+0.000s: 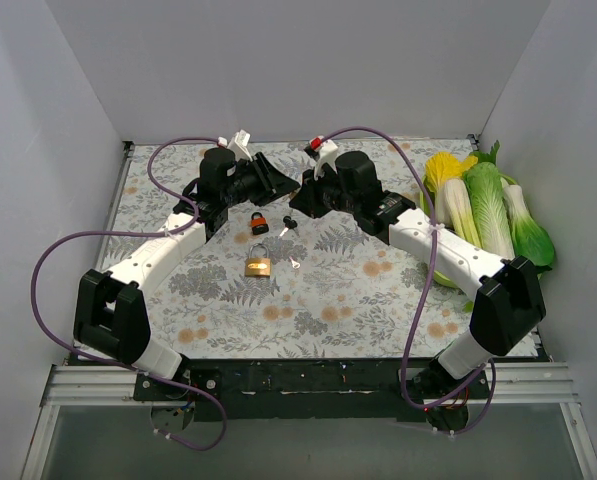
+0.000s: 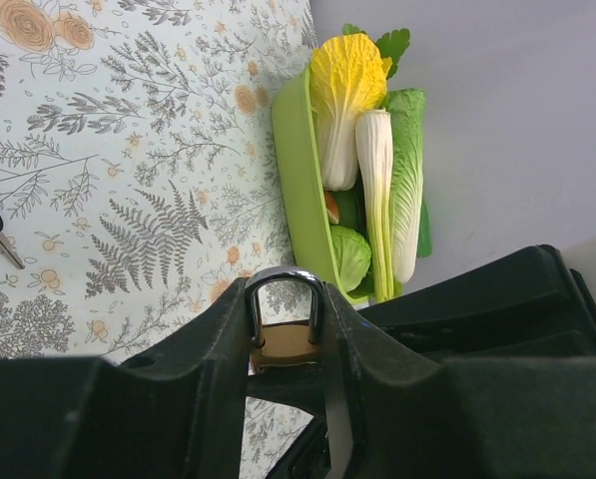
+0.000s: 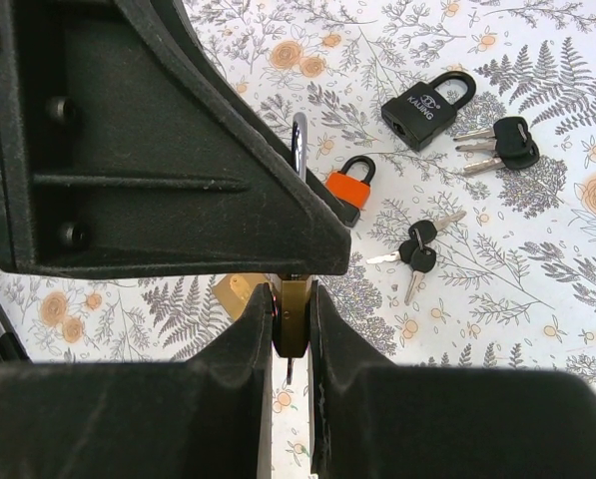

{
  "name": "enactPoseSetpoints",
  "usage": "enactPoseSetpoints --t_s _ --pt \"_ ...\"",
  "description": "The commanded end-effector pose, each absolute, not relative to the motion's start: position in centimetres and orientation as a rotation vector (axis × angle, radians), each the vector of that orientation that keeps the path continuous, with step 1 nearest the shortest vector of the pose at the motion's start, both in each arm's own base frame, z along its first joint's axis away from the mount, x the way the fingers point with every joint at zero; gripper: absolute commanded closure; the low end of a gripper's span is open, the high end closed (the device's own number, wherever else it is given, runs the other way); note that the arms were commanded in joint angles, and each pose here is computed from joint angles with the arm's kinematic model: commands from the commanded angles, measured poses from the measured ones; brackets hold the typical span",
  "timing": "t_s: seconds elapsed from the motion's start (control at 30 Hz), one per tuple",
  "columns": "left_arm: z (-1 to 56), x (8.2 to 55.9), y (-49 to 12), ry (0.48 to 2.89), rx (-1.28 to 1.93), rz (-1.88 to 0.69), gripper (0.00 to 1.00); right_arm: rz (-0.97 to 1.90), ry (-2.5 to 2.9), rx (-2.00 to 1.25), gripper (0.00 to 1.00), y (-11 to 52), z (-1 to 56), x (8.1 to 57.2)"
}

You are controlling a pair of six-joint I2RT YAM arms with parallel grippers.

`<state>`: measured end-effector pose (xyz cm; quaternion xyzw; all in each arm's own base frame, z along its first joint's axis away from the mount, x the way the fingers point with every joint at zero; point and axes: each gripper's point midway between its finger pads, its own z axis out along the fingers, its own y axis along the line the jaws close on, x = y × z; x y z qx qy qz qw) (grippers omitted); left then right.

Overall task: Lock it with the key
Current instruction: Lock the lock.

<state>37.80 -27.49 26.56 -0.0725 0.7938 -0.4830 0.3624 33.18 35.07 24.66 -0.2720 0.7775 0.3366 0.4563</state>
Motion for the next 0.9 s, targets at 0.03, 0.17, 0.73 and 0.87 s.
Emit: enactPoseSetpoints --t_s 0.03,0.17,0.73,0.87 --pt "28.3 38.1 -27.2 1.988 -0.156 -1.217 0.99 0.887 1.802 -0.709 0.99 36.1 27.7 32.6" --pt "28.4 38.1 -26.9 1.988 -0.162 -1.198 1.00 0.909 1.815 -0.747 0.62 35.9 27.4 31.9" --pt "28.5 37.4 -26.8 1.990 -0.162 -1.228 1.00 0.943 1.854 -0.819 0.62 33.4 26.0 30.1" --pt "28.6 37.2 -26.8 1.991 -0.160 -1.238 1.00 0.941 1.846 -0.810 0.63 33.7 26.1 30.6"
